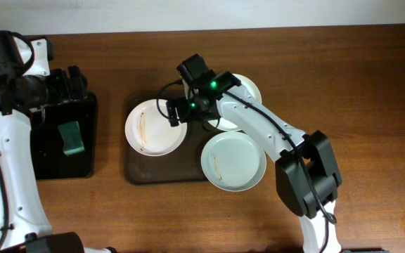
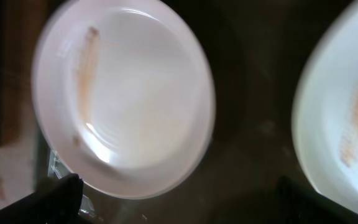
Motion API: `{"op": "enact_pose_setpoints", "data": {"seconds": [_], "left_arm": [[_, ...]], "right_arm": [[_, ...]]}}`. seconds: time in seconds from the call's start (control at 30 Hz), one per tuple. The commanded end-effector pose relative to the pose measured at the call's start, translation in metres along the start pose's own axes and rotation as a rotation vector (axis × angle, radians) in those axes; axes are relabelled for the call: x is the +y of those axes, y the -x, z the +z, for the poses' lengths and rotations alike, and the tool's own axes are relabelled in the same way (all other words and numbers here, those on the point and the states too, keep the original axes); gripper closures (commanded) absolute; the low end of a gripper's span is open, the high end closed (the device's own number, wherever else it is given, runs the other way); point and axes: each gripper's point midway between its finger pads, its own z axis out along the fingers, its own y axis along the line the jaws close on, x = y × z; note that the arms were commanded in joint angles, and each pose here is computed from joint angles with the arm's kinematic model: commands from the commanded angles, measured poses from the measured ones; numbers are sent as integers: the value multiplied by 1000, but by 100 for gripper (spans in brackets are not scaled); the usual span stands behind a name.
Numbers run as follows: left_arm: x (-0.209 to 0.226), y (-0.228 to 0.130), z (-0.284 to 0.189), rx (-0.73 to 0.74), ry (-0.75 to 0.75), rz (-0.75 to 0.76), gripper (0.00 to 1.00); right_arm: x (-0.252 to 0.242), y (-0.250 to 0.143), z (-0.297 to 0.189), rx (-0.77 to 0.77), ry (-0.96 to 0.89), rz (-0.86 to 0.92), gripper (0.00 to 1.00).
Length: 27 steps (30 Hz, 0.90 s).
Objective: Clean dirty plates on tray and stack at the side
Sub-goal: 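Move the right gripper to the rim of the left white plate and grip it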
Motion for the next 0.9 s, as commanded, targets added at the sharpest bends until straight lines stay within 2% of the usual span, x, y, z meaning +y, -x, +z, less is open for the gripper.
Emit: {"op": "enact_pose_setpoints", "data": {"seconds": [0.0, 0.03, 0.13, 0.2, 0.27, 0.43, 0.47, 0.53, 0.57, 0.6, 0.67, 0.77, 0.8, 0.87], "left_arm": [[7, -5, 20, 61, 8, -8, 1], [9, -12, 30, 102, 4, -16, 1], [11, -18, 42, 143, 1, -24, 1], [11, -18, 42, 144, 2, -25, 1], [11, -18, 42, 144, 2, -24, 1], [11, -17, 43, 137, 1, -23, 1], [9, -18, 42, 144, -10, -26, 1], [9, -22, 42, 158, -10, -28, 1], [9, -23, 42, 163, -11, -29, 1], [8, -24, 42, 165, -11, -30, 6], [8, -26, 41, 173, -10, -55, 15], [11, -44, 48, 249, 9, -117, 49], [18, -53, 53, 287, 46, -151, 52], [32, -79, 72, 374, 115, -161, 51]], "right_arm": [[16, 21, 0, -77, 72, -24, 25], [9, 29, 1, -121, 17, -14, 32], [0, 27, 11, -158, -116, -13, 38], [-4, 18, 30, -118, -128, 23, 41], [-9, 5, 53, -56, -119, 39, 48], [-26, -12, 81, 7, -163, 76, 53], [-29, -16, 88, 22, -169, 80, 59], [-32, -21, 91, 41, -178, 115, 79], [-32, -21, 91, 41, -177, 115, 84], [-32, -21, 91, 41, -178, 115, 92], [-34, -25, 91, 55, -185, 117, 96], [-35, -26, 90, 61, -189, 119, 96], [-35, -26, 90, 60, -188, 119, 96], [-35, -26, 90, 61, -189, 119, 96]]}}
